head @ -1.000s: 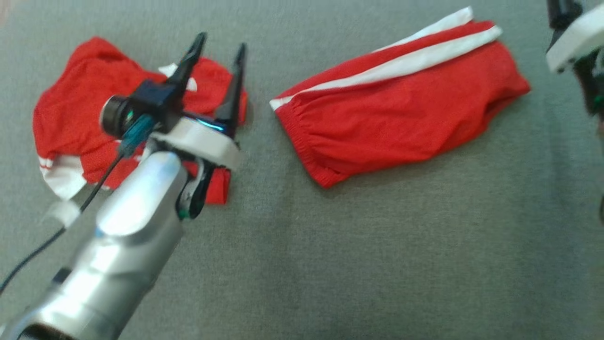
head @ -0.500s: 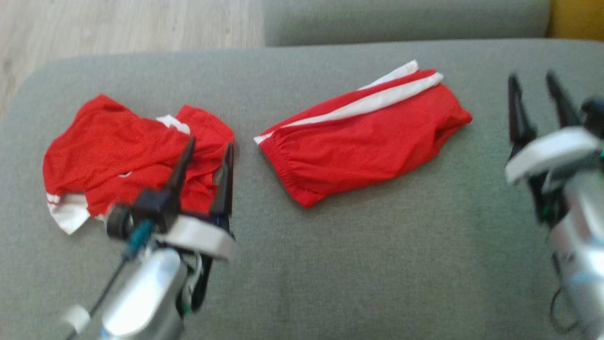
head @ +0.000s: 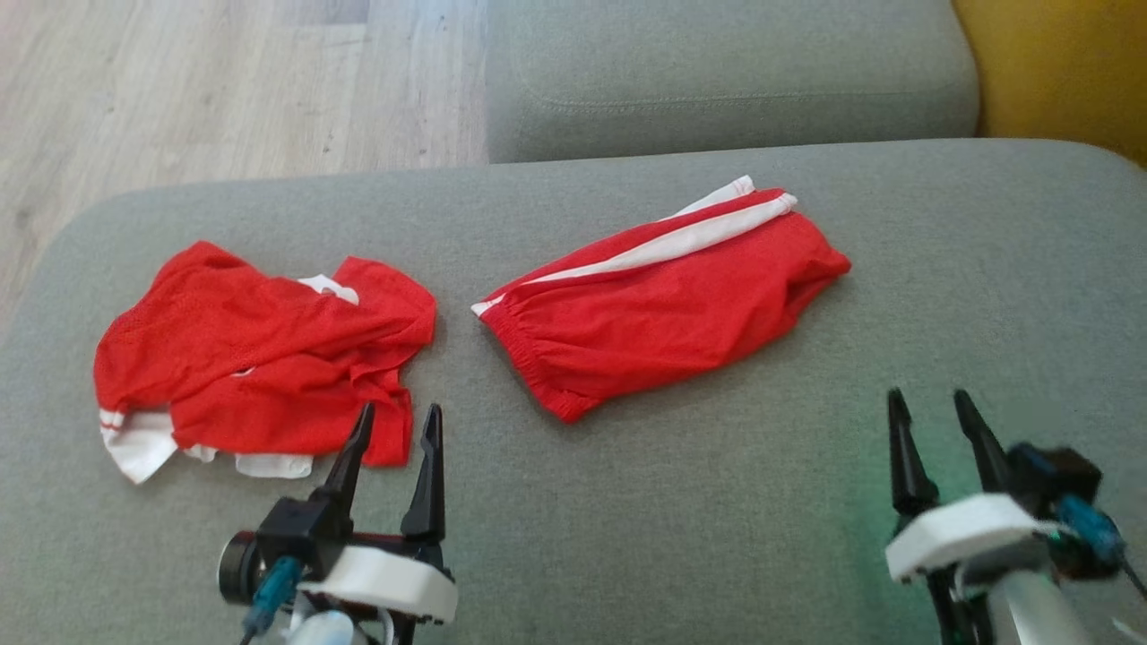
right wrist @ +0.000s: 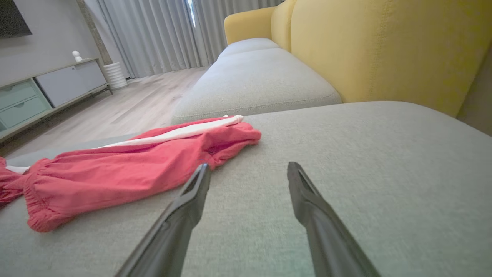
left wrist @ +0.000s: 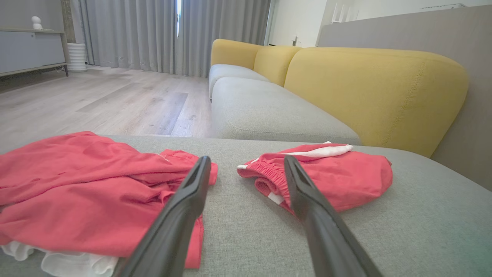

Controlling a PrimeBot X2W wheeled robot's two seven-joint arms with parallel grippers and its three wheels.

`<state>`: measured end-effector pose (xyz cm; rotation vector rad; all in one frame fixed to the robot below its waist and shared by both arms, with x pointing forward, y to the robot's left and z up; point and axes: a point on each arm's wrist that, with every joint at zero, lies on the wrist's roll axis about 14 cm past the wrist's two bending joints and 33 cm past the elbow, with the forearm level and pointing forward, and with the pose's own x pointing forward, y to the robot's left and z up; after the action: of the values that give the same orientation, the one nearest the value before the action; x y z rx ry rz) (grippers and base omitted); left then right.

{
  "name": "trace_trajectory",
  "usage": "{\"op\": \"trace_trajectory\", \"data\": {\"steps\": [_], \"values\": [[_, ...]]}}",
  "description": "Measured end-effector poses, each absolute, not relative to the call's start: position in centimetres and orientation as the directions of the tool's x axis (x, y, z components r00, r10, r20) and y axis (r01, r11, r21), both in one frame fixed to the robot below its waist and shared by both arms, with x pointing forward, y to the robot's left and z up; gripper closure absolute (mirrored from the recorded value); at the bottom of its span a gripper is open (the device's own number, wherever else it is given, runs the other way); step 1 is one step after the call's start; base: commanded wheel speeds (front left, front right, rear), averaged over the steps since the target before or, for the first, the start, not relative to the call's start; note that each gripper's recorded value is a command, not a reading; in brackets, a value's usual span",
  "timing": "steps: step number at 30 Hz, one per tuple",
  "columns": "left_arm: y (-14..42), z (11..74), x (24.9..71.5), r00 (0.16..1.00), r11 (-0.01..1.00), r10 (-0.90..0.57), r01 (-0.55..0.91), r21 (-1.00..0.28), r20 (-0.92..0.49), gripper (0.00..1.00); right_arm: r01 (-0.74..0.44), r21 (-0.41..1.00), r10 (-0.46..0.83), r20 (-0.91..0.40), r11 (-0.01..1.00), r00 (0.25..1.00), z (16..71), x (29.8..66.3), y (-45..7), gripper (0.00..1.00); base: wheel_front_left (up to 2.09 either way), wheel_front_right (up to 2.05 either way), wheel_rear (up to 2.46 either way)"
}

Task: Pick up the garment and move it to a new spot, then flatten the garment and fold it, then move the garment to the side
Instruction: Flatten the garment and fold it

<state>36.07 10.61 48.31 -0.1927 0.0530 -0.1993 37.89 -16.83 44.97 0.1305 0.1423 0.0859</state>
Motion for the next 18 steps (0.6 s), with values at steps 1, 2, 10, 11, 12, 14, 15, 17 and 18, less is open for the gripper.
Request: {"op": "trace_trajectory", "data": {"steps": [1, 2, 10, 11, 12, 14, 15, 17, 18], "values": [[10.7, 48.3, 35.9, 0.979, 0.962, -0.200, 0.190, -0.198, -0.032, 0.00, -0.067, 0.132, 0.085, -0.139, 0.989, 0.987, 44.8, 37.4, -17.1, 0.00, 0.00, 0.00, 0.00], [10.8, 48.2, 35.9, 0.980, 0.963, -0.194, 0.184, -0.197, -0.032, 0.00, -0.060, 0.131, 0.079, -0.142, 0.990, 0.987, 44.8, 37.1, -17.4, 0.00, 0.00, 0.00, 0.00], [10.7, 48.5, 36.5, 0.978, 0.961, -0.208, 0.203, -0.189, -0.012, 0.00, -0.065, 0.145, 0.081, -0.103, 0.987, 0.991, 46.5, 37.7, -17.1, 0.00, 0.00, 0.00, 0.00], [10.6, 48.4, 36.5, 0.977, 0.960, -0.214, 0.208, -0.188, -0.014, 0.00, -0.065, 0.149, 0.081, -0.103, 0.987, 0.991, 46.6, 37.9, -17.1, 0.00, 0.00, 0.00, 0.00], [10.6, 48.3, 36.6, 0.977, 0.961, -0.212, 0.206, -0.186, -0.018, 0.00, -0.065, 0.151, 0.082, -0.105, 0.986, 0.991, 46.6, 38.0, -17.1, 0.00, 0.00, 0.00, 0.00], [10.4, 48.0, 36.7, 0.975, 0.958, -0.220, 0.212, -0.192, -0.023, 0.00, -0.068, 0.151, 0.086, -0.113, 0.986, 0.990, 46.5, 38.4, -17.0, 0.00, 0.00, 0.00, 0.00], [10.4, 47.9, 36.9, 0.975, 0.958, -0.219, 0.210, -0.194, -0.026, 0.00, -0.070, 0.151, 0.088, -0.118, 0.986, 0.989, 46.3, 38.6, -16.9, 0.00, 0.00, 0.00, 0.00], [10.3, 47.7, 37.3, 0.974, 0.957, -0.225, 0.215, -0.196, -0.030, 0.00, -0.073, 0.152, 0.094, -0.139, 0.986, 0.986, 46.0, 39.3, -16.7, 0.00, 0.00, 0.00, 0.00], [10.3, 47.7, 37.6, 0.974, 0.957, -0.225, 0.215, -0.195, -0.029, 0.00, -0.075, 0.153, 0.098, -0.146, 0.985, 0.984, 46.0, 39.9, -16.6, 0.00, 0.00, 0.00, 0.00]]}}
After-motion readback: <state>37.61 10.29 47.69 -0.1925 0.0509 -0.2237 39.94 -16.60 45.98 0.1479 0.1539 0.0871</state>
